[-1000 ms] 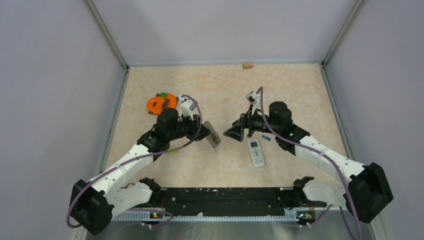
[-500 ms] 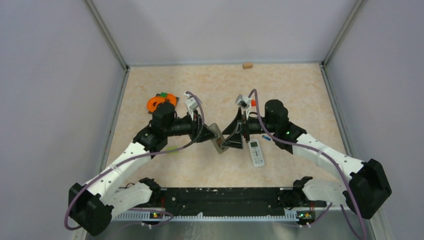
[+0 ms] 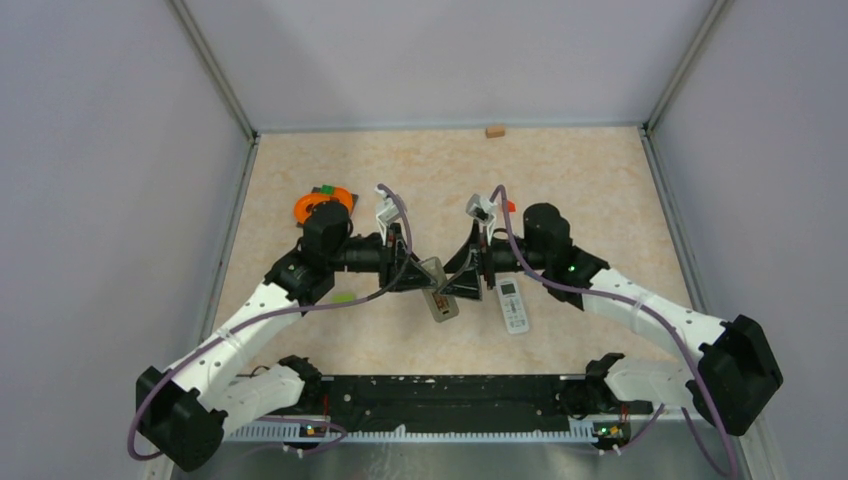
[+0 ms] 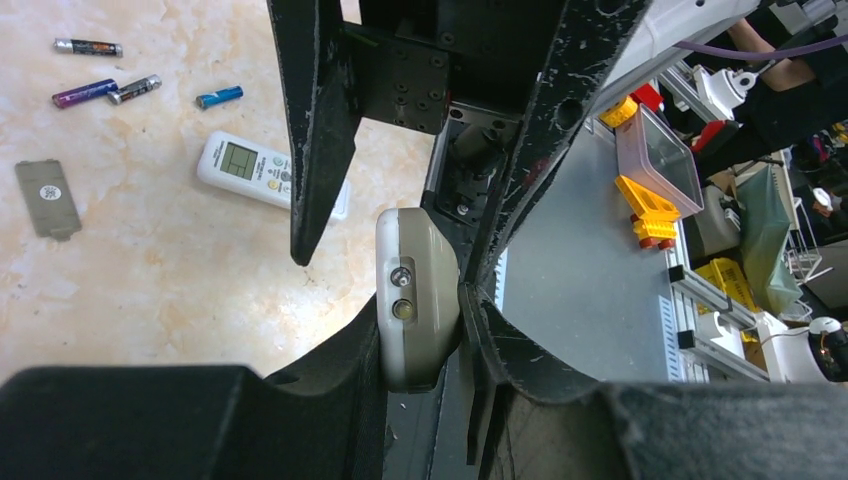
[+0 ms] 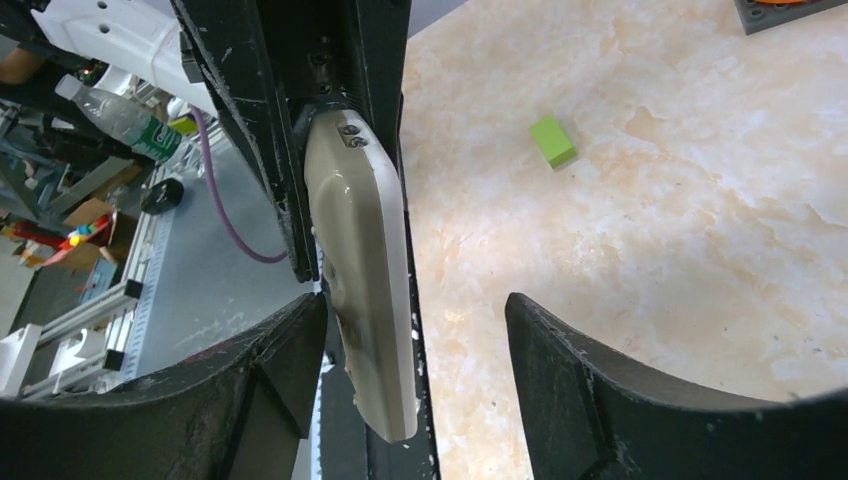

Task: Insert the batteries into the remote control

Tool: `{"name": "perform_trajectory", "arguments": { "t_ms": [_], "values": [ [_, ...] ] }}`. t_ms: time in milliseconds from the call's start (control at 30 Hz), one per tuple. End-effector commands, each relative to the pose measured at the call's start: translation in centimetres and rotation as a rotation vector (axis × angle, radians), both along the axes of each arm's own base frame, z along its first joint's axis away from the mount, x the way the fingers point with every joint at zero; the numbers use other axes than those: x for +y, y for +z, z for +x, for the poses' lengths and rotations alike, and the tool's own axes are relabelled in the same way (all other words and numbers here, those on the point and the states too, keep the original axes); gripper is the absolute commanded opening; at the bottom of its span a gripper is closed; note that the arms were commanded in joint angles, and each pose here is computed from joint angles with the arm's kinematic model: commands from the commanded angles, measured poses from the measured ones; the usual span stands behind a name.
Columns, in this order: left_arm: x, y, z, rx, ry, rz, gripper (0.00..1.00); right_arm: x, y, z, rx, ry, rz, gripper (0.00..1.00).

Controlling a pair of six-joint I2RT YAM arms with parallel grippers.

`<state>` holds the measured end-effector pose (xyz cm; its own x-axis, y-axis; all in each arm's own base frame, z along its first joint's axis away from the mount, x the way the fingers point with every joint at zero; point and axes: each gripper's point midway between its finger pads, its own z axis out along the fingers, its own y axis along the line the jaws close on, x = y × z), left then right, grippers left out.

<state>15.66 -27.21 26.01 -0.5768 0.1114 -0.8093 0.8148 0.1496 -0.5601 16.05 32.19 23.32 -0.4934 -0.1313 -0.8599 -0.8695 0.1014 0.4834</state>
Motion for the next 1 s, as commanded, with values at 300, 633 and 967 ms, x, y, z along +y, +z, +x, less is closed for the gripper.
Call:
{"name": "perform_trajectory", "arguments": {
  "t_ms": [300, 633, 967],
  "values": [
    [-0.4, 6.0, 0.1, -0.136, 0.007, -0.167, 0.0, 0.2, 2.7, -4.8, -0.025, 0.233, 0.162, 0.45],
    [-0.3, 6.2, 1.8, -0.062, 0.141, -0.187, 0.6, 0.7, 4.5, -3.9, -0.023, 0.182, 0.212, 0.11],
    [-0.3, 7.0, 3.6, 0.041, 0.272, -0.335, 0.9, 1.3, 6.4, -2.7, 0.019, 0.102, 0.311, 0.09]
  ]
}}
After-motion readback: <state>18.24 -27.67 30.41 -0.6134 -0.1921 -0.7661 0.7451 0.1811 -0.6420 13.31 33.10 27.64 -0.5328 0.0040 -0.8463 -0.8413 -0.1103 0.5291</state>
